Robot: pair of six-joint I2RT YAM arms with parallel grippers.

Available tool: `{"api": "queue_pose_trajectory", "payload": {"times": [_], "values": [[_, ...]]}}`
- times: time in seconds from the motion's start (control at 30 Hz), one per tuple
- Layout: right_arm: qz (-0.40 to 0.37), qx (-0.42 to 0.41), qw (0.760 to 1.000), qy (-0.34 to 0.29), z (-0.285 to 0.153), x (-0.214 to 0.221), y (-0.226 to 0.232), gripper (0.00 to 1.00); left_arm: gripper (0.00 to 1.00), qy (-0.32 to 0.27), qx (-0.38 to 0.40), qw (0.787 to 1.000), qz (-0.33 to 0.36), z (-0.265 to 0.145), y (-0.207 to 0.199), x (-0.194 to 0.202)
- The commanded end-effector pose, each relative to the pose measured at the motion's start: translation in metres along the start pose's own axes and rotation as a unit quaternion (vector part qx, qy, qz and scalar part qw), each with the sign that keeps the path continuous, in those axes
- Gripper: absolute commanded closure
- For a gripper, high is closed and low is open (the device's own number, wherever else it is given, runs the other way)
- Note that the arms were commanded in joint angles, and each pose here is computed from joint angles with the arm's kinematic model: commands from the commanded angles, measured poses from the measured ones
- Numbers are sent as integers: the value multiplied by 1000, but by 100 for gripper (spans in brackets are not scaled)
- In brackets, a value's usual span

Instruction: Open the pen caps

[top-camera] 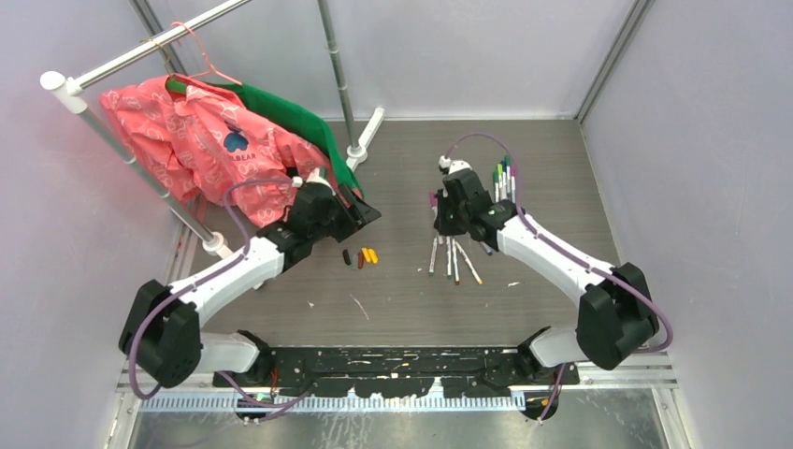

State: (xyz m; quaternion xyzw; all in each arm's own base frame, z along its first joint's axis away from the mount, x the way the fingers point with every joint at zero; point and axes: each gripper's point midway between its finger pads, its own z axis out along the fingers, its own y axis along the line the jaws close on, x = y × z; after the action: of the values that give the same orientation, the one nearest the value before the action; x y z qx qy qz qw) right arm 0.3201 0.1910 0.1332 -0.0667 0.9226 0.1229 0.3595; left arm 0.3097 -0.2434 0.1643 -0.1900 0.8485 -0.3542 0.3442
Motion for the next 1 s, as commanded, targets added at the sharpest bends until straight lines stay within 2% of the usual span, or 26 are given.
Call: {"api": "queue_pose_trajectory", "payload": {"times": [0.0,0.5,0.77,0.97], "values": [[0,-75,997,-17,-15,6,39,99,39,9,79,997,-3,7,-49,-8],[-19,-146,989,-14,-12,29,103,99,39,47,86,995,-23,42,-56,12],[-31,-160,987,-11,-10,30,121,99,40,51,81,995,-29,50,-55,14],[-34,-167,985,-17,-14,26,129,99,44,56,68,996,-29,55,-49,17]]}}
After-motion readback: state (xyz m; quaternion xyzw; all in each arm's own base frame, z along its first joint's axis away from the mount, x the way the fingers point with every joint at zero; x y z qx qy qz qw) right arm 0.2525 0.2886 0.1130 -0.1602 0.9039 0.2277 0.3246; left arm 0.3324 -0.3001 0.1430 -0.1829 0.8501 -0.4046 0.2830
